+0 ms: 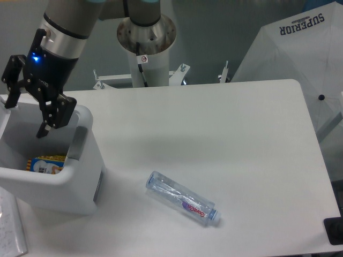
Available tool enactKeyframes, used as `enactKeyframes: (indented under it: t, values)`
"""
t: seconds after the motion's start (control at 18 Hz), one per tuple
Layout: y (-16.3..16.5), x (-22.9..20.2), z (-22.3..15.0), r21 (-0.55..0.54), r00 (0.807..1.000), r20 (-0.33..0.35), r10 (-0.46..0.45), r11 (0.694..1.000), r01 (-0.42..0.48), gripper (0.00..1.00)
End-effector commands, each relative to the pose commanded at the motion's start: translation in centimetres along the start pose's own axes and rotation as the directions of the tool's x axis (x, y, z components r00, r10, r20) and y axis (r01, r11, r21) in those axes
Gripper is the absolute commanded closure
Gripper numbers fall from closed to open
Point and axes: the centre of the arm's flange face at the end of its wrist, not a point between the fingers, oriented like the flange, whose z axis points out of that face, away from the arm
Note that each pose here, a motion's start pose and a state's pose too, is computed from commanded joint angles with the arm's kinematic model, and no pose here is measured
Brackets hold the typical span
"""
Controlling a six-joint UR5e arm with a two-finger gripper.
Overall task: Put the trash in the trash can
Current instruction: 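Move the open gripper over the clear water bottle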
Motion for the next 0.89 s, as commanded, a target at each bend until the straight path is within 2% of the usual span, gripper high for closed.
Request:
enactKeyframes:
  t: [0.22, 0.33, 0.5, 0.61, 0.78, 0.89]
  values:
    - [2.1, -6.1, -3.6, 0.031, 0.988, 0.081, -0.134, 0.991, 0.132, 0.00]
    - [3.7, -9.4, -4.7, 0.042, 0.971, 0.111, -0.211, 0.977, 0.208, 0.00]
    - [7.0, -15.2, -5.3, 0.046, 0.932, 0.144, -0.332, 0.943, 0.329, 0.00]
    - [9.8, -19.3, -5.4, 0.047, 0.898, 0.159, -0.410, 0.912, 0.408, 0.00]
    - [13.4, -23.7, -3.4, 0.015, 0.851, 0.167, -0.499, 0.864, 0.504, 0.00]
    - [15.1, -24.9, -2.0, -0.033, 0.824, 0.216, -0.524, 0.839, 0.543, 0.00]
